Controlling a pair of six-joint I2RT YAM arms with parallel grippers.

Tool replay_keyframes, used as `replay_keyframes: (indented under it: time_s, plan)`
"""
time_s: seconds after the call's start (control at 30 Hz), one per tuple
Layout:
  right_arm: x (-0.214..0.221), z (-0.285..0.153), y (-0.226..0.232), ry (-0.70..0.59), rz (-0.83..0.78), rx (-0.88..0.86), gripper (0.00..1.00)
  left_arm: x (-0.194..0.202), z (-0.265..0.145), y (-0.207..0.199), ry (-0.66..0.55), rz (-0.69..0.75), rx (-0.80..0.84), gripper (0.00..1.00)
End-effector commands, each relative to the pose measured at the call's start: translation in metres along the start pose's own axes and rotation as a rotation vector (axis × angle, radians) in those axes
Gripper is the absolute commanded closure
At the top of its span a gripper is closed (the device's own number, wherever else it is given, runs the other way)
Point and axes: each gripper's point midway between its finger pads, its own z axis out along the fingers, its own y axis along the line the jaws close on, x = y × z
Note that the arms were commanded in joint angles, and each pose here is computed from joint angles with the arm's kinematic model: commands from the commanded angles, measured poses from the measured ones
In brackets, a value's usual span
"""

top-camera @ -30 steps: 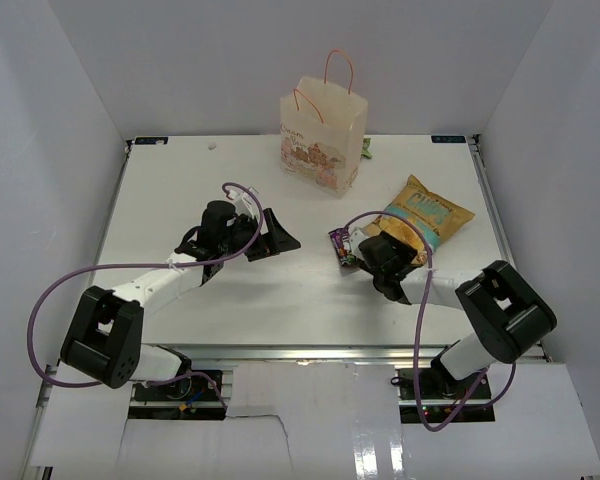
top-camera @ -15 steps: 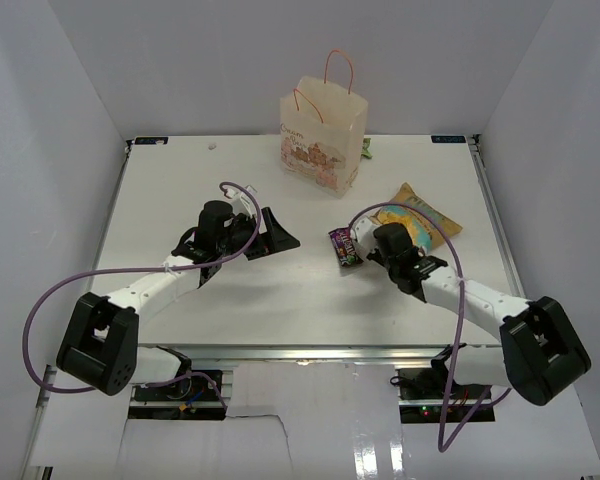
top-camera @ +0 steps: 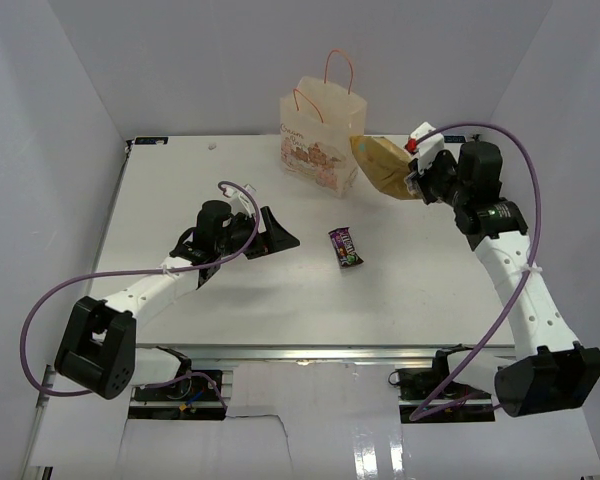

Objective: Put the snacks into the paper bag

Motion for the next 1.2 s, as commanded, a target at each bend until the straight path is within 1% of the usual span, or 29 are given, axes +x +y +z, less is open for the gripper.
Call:
replay_keyframes:
  time_s: [0.0,0.13,0.17,0.23,0.27,0.37,0.47,0.53,0.57,0.6,0.63,0.67,0.7,0.73,0.77,0.8,0.83,0.87,0.9,0.93,1.0,1.17]
  plan:
    - [-0.057,-0.01,-0.004,-0.181,0.068,-0.083,0.92,-0.006,-0.009,-0.012,-0.026,0.034,0.032,0.02]
    - [-0.092,-0.019,-0.02,-0.27,0.113,-0.075,0.92,-0.007,-0.009,-0.012,-0.028,0.038,0.032,0.02]
    - [-0.11,-0.027,-0.027,-0.313,0.1,-0.063,0.92,-0.008,-0.009,-0.013,-0.03,0.041,0.034,0.02]
    - [-0.129,-0.031,-0.032,-0.362,0.098,-0.065,0.92,-0.008,-0.007,-0.012,-0.027,0.042,0.031,0.02]
    - [-0.147,-0.04,-0.038,-0.403,0.096,-0.055,0.92,-0.009,-0.007,-0.013,-0.029,0.045,0.033,0.02]
    - [-0.176,-0.045,-0.05,-0.467,0.104,-0.053,0.92,-0.011,-0.004,-0.013,-0.023,0.046,0.04,0.02]
    - [-0.195,-0.045,-0.057,-0.505,0.11,-0.063,0.92,-0.012,-0.001,-0.013,-0.017,0.05,0.041,0.02]
    - [-0.214,-0.054,-0.062,-0.551,0.112,-0.062,0.92,-0.013,0.001,-0.013,-0.015,0.052,0.043,0.02]
    - [-0.218,-0.048,-0.066,-0.561,0.117,-0.066,0.92,-0.013,0.002,-0.013,-0.015,0.053,0.043,0.02]
    - [-0.23,-0.053,-0.069,-0.59,0.122,-0.069,0.92,-0.014,0.002,-0.014,-0.015,0.055,0.047,0.02]
    - [-0.231,-0.042,-0.072,-0.589,0.135,-0.08,0.92,-0.014,0.005,-0.012,-0.01,0.052,0.045,0.02]
    - [-0.238,-0.04,-0.074,-0.607,0.138,-0.085,0.92,-0.014,0.005,-0.012,-0.007,0.053,0.046,0.02]
    - [-0.255,-0.048,-0.078,-0.647,0.144,-0.089,0.92,-0.015,0.007,-0.013,-0.007,0.054,0.05,0.02]
    - [-0.262,-0.046,-0.08,-0.662,0.152,-0.095,0.92,-0.015,0.008,-0.013,-0.001,0.053,0.053,0.02]
    - [-0.261,-0.028,-0.083,-0.65,0.177,-0.111,0.92,-0.015,0.009,-0.012,0.003,0.052,0.052,0.02]
    - [-0.267,-0.025,-0.086,-0.665,0.186,-0.116,0.92,-0.016,0.009,-0.013,0.003,0.055,0.053,0.02]
    - [-0.282,-0.032,-0.088,-0.702,0.196,-0.122,0.92,-0.016,0.01,-0.013,0.004,0.054,0.053,0.02]
    - [-0.28,-0.015,-0.089,-0.694,0.216,-0.135,0.92,-0.016,0.01,-0.013,0.003,0.053,0.05,0.02]
    - [-0.283,-0.011,-0.092,-0.706,0.214,-0.133,0.92,-0.016,0.01,-0.013,0.003,0.056,0.049,0.02]
    - [-0.286,-0.009,-0.091,-0.714,0.251,-0.147,0.92,-0.016,0.009,-0.012,0.003,0.055,0.047,0.02]
    - [-0.28,0.012,-0.091,-0.698,0.28,-0.159,0.92,-0.016,0.008,-0.012,0.001,0.054,0.045,0.02]
    - [-0.243,0.062,-0.082,-0.598,0.37,-0.183,0.92,-0.014,0.007,-0.01,-0.007,0.048,0.034,0.02]
